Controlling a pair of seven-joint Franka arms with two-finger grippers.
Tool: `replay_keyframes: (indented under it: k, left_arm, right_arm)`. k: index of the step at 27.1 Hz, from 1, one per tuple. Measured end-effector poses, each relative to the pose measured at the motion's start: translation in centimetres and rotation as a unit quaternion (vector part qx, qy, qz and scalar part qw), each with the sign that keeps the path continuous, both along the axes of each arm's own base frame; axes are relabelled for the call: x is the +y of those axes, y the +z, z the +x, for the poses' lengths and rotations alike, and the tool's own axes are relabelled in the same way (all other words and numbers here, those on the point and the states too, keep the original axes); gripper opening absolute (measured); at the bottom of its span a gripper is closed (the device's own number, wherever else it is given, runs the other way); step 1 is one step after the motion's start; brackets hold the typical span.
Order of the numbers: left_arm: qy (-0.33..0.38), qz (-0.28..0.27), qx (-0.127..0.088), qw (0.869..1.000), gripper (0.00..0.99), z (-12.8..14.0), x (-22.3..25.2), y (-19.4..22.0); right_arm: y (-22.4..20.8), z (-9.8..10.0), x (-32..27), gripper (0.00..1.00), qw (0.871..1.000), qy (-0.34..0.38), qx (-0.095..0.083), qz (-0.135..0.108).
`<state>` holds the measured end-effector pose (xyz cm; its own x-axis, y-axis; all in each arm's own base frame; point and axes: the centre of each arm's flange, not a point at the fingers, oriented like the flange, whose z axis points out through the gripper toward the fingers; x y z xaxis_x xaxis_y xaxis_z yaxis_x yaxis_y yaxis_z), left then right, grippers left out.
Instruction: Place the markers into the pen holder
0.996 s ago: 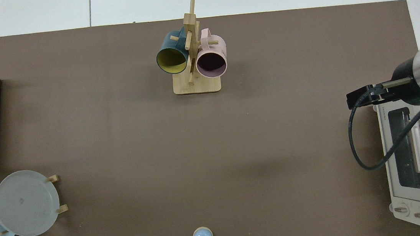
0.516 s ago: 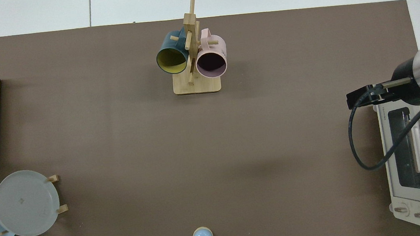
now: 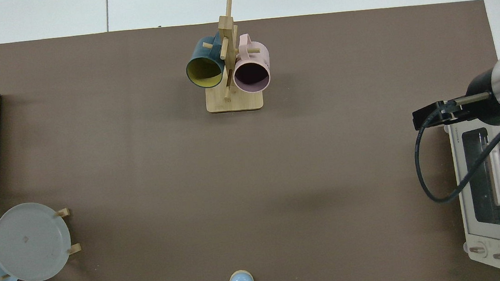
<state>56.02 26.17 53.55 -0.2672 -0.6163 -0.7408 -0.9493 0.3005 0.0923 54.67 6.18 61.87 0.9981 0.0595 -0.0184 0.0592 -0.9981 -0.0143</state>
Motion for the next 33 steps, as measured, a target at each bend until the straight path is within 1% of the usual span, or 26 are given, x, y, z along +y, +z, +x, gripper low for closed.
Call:
replay_keyframes:
  k: [8,15,32,33]
  left_arm:
    - [0.002,-0.005,0.002,1.000,0.176,-0.5,0.7,-1.2]
    - [0.006,-0.011,0.007,1.000,0.176,-0.8,0.7,-2.4]
    - [0.014,-0.017,0.002,1.000,0.176,-1.0,0.8,-2.7]
    - [0.014,-0.017,0.002,1.000,0.203,-1.0,0.8,-2.7]
  right_arm:
    - [0.0,0.0,0.0,1.00,1.000,0.000,0.000,0.000]
    - [0.0,0.0,0.0,1.00,1.000,0.000,0.000,0.000]
    - [0.0,0.0,0.0,1.00,1.000,0.000,0.000,0.000]
    - [0.0,0.0,0.0,1.00,1.000,0.000,0.000,0.000]
